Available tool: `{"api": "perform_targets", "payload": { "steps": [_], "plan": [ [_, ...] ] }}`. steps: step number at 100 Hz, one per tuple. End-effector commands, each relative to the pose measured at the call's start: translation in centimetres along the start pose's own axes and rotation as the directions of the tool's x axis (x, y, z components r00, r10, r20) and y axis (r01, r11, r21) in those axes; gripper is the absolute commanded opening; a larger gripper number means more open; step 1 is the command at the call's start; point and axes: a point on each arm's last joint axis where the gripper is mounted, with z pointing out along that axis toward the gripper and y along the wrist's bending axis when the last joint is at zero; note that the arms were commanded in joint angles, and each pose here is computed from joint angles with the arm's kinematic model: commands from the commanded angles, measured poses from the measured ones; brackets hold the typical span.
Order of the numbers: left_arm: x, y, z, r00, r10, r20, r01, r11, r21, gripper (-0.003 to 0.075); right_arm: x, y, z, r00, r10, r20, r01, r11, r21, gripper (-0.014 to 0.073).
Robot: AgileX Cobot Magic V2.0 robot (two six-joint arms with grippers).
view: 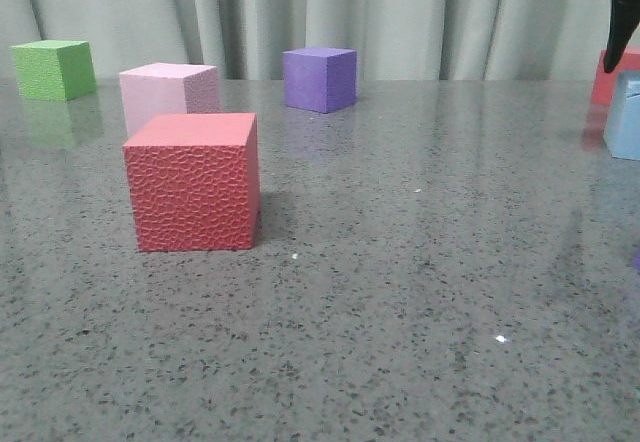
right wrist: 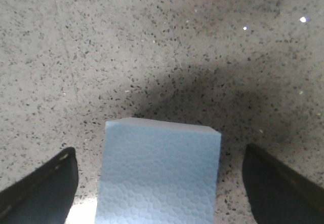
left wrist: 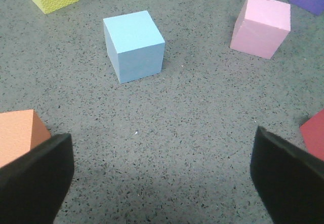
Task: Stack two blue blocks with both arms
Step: 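Lower the right gripper and close it on the light blue cube, then lift the light blue cube and carry it toward the table center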
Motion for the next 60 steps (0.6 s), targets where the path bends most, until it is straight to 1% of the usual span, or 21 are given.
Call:
{"api": "perform_targets", "payload": {
  "steps": [1, 28, 50, 55, 60],
  "plan": [
    [-1.4, -0.3, -0.6, 0.996, -0.006, 0.087, 0.004, 1.0, 0.025, 0.067, -1.2, 0.2, -1.5, 0.996, -0.002, 0.095, 0.004, 1.0, -0.021, 0.0645],
    [-1.4, -0.3, -0.6, 0.996, -0.006, 0.087, 0.004, 1.0, 0.025, 0.067, -1.1, 0.2, 0.4, 0.999, -0.004, 0.045, 0.005, 1.0, -0.005, 0.0645],
    [-1.4, -0.3, -0.6, 0.996, -0.006, 0.087, 0.004, 1.0, 0.025, 0.067, -1.0, 0.2, 0.8, 1.0, 0.002, 0.03, -0.001, 1.0, -0.007, 0.0645],
    [-1.4, -0.3, -0.6, 0.996, -0.006, 0.087, 0.004, 1.0, 0.025, 0.067, -0.9, 0.2, 0.9, 1.0, 0.002, 0.025, -0.002, 1.0, -0.007, 0.064],
    [-1.4, -0.3, -0.6, 0.996, -0.006, 0.087, 0.004, 1.0, 0.025, 0.067, -0.9, 0.2, 0.9, 1.0, 0.002, 0.02, -0.002, 1.0, -0.005, 0.0614]
  ]
}}
